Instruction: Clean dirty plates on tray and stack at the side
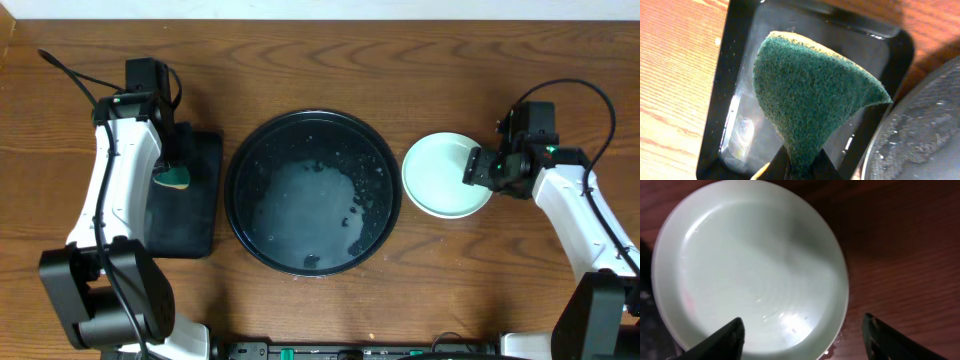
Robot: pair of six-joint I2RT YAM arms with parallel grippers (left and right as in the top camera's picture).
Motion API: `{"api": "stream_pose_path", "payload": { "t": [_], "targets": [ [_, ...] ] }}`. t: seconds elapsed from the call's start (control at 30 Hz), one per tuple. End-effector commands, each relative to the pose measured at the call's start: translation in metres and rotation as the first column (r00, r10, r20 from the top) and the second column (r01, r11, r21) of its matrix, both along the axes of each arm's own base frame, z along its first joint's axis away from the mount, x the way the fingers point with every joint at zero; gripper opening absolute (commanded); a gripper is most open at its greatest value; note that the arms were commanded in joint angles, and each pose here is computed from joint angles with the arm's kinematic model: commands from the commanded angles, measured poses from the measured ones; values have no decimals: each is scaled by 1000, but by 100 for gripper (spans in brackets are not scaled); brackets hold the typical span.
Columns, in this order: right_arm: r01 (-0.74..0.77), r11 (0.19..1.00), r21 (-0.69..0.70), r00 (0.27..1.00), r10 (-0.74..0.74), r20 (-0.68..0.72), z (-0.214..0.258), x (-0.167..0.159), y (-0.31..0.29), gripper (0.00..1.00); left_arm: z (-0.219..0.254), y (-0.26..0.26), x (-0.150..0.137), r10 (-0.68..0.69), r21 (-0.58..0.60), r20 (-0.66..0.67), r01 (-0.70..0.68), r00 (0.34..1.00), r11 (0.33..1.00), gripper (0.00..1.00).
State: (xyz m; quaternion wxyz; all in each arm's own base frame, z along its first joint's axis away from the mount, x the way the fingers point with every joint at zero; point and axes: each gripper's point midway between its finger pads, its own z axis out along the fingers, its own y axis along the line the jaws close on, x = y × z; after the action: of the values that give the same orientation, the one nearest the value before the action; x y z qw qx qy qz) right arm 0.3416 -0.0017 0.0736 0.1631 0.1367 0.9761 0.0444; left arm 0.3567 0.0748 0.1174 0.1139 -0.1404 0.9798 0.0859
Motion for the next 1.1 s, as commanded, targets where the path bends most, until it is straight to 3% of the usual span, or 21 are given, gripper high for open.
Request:
{"api": "stream_pose_path", "payload": {
  "t": [0.0,0.1,0.17,0.23,0.27,0.3,0.33,0.53,0.77,0.9,1.07],
  "targets": [
    [-43,999,14,997,42,63,34,18,5,81,-16,11,-3,-14,18,-64,15,998,1000,7],
    [-67,998,3,995,66,71,55,22,5,91,-33,10,-7,-14,1,-118,14,993,1000,8],
    [-77,997,-2,994,77,77,69,24,4,99,-42,10,-9,-14,-4,-145,14,989,1000,17],
    [-80,997,-3,994,80,79,81,24,5,99,-48,9,-9,-10,-9,-159,9,987,1000,41],
    [-81,997,-3,994,81,78,86,24,5,99,-49,9,-9,-9,-15,-160,6,987,1000,60],
    [-80,997,-2,994,80,77,91,24,5,99,-49,7,-9,-10,-22,-158,7,987,1000,70],
    [-81,997,1,994,81,76,99,23,6,99,-46,7,-9,-10,-24,-151,7,988,1000,72],
    [-79,997,-1,991,78,109,144,18,6,99,-9,7,-10,-6,-11,-74,5,997,1000,73],
    [-77,997,-16,966,79,247,222,-1,6,99,33,6,-20,-6,8,27,6,1000,1000,74],
    [-98,995,-12,893,93,441,289,-23,13,99,36,6,-20,-6,9,36,5,999,1000,74],
    [-94,995,-33,810,96,579,335,-72,15,99,36,6,-20,-6,9,36,5,999,1000,74]
  ]
}}
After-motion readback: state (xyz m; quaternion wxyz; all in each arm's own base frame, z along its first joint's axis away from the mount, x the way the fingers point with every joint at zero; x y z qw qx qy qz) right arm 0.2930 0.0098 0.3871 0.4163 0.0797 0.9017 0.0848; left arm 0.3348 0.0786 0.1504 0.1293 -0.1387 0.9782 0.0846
